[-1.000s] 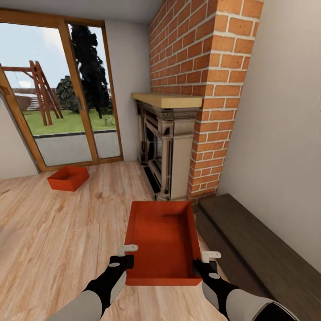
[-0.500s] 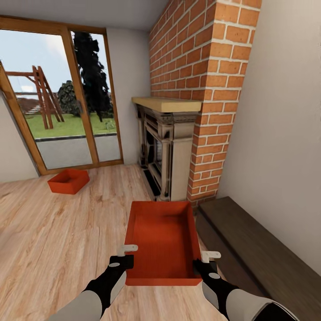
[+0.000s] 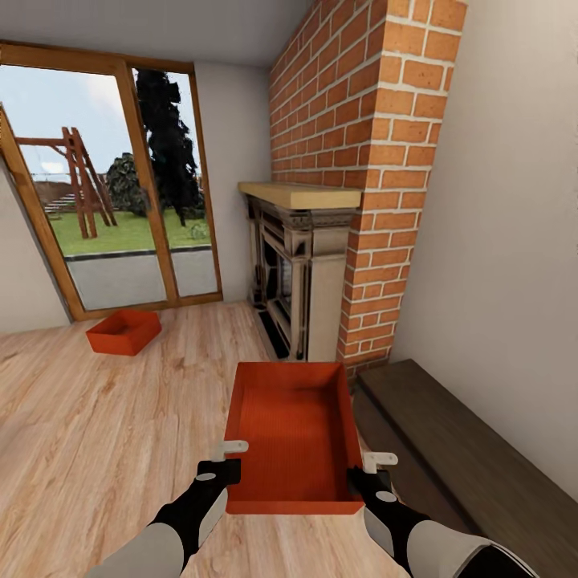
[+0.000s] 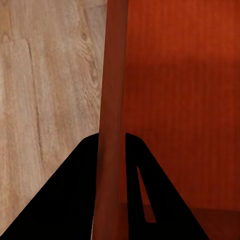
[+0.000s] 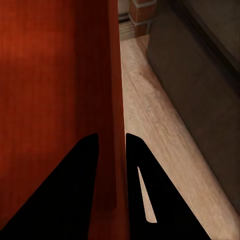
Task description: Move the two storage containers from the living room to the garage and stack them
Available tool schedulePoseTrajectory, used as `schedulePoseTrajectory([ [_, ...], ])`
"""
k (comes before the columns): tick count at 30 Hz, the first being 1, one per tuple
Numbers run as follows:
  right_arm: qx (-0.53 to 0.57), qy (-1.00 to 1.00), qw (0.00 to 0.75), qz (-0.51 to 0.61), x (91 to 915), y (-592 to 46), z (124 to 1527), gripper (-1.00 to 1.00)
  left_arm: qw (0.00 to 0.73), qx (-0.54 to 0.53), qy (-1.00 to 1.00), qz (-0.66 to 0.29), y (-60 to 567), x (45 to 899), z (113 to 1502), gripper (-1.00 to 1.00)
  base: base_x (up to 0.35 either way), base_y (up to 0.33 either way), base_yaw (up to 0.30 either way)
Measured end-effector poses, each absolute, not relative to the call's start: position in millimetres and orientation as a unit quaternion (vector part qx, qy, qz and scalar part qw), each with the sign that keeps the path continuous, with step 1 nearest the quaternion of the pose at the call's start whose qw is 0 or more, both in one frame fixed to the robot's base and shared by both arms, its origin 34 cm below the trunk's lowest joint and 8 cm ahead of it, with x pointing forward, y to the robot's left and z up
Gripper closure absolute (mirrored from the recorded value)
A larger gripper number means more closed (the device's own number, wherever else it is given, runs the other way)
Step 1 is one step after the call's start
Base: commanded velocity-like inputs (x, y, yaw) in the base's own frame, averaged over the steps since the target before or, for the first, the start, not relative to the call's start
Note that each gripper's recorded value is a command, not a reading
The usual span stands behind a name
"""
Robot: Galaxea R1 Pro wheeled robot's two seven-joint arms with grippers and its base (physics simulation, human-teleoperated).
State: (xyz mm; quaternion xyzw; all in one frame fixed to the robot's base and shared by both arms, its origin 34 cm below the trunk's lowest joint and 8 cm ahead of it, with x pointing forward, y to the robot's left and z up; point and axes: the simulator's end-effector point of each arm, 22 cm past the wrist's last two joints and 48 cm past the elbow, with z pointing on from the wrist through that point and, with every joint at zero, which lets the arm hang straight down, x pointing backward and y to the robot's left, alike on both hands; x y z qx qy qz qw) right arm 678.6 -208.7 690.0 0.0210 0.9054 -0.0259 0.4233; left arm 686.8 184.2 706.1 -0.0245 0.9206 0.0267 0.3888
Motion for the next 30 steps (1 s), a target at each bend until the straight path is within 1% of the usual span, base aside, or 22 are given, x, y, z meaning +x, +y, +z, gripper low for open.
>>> schedulePoseTrajectory([
  [30,0.022,0.895,0.445,-0.025,687,-209,716,1.0,0.411,-0.025,0.911,0.026,184,695,733,1.0,0.0,0.0,0.0],
])
